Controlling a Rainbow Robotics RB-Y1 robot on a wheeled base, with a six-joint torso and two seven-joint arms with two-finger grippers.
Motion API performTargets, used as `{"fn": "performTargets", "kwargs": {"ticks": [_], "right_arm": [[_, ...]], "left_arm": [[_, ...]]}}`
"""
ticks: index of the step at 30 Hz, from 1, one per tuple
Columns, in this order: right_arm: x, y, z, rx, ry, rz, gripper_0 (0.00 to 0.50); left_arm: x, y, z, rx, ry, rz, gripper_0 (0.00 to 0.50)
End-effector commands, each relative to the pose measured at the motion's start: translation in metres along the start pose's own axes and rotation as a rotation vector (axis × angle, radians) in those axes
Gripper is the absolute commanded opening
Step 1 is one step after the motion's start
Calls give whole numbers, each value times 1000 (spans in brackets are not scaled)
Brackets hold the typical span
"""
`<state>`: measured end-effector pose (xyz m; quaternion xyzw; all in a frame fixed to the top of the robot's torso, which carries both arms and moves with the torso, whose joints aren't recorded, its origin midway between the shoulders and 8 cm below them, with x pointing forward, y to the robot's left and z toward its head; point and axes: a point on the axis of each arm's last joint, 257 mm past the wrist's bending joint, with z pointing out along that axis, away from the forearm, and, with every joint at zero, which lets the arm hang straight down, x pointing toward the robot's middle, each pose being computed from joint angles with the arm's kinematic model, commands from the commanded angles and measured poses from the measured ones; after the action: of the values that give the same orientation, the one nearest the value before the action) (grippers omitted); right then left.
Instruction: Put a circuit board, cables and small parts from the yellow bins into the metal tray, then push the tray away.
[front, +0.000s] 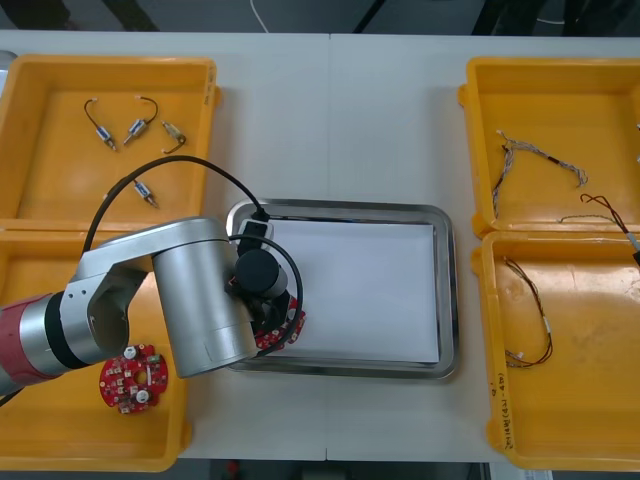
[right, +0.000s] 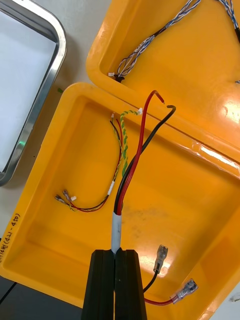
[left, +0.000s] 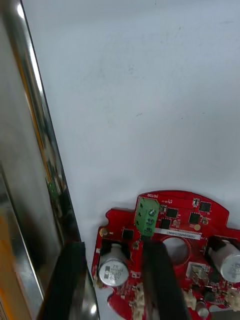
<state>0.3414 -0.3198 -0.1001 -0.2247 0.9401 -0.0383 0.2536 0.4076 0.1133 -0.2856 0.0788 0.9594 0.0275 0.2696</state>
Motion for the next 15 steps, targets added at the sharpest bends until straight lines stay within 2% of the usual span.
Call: {"fn": "performTargets", "kwargs": {"ticks": [1, 7, 12, 15], "right_arm": [[-4, -9, -8, 38, 2, -49, 0], [-4, -9, -8, 38, 2, -49, 0], [-5, -8, -8, 35, 1, -54, 0], [-4, -7, -8, 30, 2, -51, 0]], "left_arm": [[-15, -18, -9, 34, -44, -59, 500], [-20, -20, -16, 44, -63, -63, 500], [-33, -17, -33, 55, -89, -79, 500], [-42, -15, -42, 68, -91, -97, 500]]}}
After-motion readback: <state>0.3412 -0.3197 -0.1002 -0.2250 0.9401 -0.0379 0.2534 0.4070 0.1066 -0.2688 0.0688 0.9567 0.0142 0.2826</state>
